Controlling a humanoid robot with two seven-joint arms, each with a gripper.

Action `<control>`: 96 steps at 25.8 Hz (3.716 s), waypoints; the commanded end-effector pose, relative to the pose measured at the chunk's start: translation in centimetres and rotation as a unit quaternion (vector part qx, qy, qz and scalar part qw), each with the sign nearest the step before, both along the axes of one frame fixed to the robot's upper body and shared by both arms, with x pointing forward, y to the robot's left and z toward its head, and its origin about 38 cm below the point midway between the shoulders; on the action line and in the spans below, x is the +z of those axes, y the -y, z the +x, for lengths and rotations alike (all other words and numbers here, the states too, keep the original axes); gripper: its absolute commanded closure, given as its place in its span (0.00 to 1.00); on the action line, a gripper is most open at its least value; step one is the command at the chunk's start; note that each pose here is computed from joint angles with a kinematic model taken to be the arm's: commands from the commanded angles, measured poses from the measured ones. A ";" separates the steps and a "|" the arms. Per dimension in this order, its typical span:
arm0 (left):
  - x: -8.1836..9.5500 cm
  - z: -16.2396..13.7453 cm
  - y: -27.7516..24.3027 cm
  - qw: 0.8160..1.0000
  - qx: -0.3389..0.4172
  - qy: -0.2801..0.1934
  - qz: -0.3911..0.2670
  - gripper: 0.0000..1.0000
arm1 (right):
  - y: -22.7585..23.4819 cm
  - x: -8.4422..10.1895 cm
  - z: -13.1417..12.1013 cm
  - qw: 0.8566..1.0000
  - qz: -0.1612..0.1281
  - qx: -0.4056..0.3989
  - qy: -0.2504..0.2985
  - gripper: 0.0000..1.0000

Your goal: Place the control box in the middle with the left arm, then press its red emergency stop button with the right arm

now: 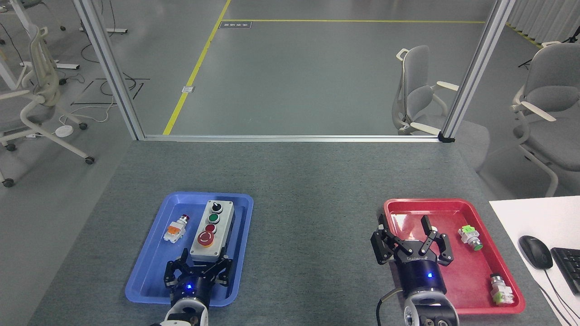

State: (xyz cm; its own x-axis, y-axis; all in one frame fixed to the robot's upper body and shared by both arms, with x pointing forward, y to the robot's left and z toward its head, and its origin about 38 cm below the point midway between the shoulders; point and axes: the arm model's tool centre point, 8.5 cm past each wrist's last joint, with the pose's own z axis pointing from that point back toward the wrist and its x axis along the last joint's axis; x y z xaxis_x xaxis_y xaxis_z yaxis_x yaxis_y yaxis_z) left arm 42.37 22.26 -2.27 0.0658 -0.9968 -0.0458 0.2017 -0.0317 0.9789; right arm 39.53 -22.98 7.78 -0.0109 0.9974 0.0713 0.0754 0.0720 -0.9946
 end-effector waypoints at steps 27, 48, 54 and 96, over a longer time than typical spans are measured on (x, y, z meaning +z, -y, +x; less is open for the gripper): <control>7.5 4.2 0.9 0.992 -0.070 0.094 -0.038 1.00 | -0.1 -1.5 -0.4 1.000 0.017 -0.002 -0.023 0.02; 5.2 0.6 21.3 0.964 -0.260 0.046 0.032 1.00 | -0.3 -0.9 0.0 1.000 0.020 -0.009 -0.013 0.02; 3.5 0.3 22.3 0.952 -0.296 0.017 0.072 1.00 | -0.8 -0.7 0.2 1.000 0.026 -0.008 -0.013 0.02; 2.7 -4.7 17.0 0.945 -0.320 0.017 0.068 0.01 | -0.9 -0.8 0.2 1.000 0.025 -0.004 -0.013 0.02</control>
State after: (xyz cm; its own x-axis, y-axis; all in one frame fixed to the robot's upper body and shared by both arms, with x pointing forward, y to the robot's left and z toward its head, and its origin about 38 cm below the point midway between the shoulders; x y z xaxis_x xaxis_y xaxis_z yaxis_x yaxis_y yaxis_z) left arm 39.07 2.99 0.82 -0.5449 -0.8198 -0.1764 0.0736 -0.2563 0.9638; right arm 39.75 -22.08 7.00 -0.0003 0.9925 0.1221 0.0497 0.1219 -0.9913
